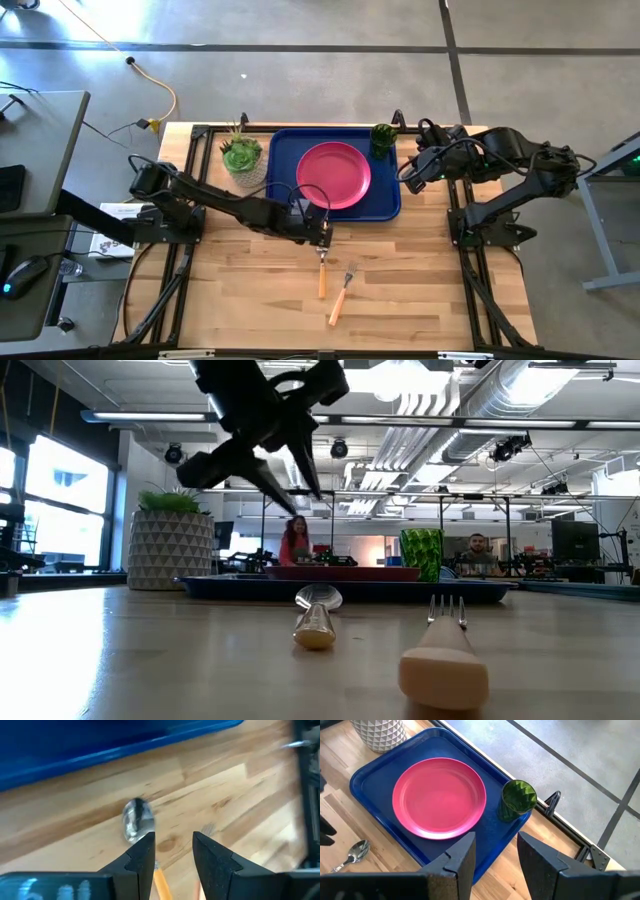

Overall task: Pick and place plate/cup/fork/spoon on tray
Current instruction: Put the orange spoon on the blue serving tray to the left side of the pink plate

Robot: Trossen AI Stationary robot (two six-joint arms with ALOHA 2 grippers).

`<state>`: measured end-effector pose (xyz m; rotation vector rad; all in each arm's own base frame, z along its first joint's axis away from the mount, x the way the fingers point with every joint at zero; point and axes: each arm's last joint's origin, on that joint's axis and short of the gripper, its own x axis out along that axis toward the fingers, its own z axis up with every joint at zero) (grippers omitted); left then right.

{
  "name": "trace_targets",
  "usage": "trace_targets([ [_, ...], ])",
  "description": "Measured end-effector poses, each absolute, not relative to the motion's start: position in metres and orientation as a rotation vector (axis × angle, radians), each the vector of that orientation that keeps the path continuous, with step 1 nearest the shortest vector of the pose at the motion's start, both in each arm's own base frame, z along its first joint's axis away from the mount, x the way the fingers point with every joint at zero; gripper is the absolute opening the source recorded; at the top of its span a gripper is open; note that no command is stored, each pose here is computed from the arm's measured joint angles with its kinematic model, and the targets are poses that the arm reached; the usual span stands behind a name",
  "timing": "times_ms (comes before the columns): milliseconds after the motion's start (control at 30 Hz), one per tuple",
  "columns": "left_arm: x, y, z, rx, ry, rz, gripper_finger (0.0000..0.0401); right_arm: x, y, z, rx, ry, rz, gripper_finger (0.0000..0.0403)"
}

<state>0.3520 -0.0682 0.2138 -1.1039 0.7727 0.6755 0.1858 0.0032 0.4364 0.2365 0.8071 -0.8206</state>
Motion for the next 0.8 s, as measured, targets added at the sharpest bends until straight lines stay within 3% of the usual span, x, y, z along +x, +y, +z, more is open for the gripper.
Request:
trace_targets([
  [400,0.346,-0.087,0.207,-1.124,0.812,0.712,0.0118,0.186,0.003,0.436,0.239,0.806,-0.821,0.0138],
  [800,0.373,-0.094,0.274,-1.083,0.696,0.499,0.0073,0.186,0.003,0.436,0.232,0.809,-0.816,0.0138],
])
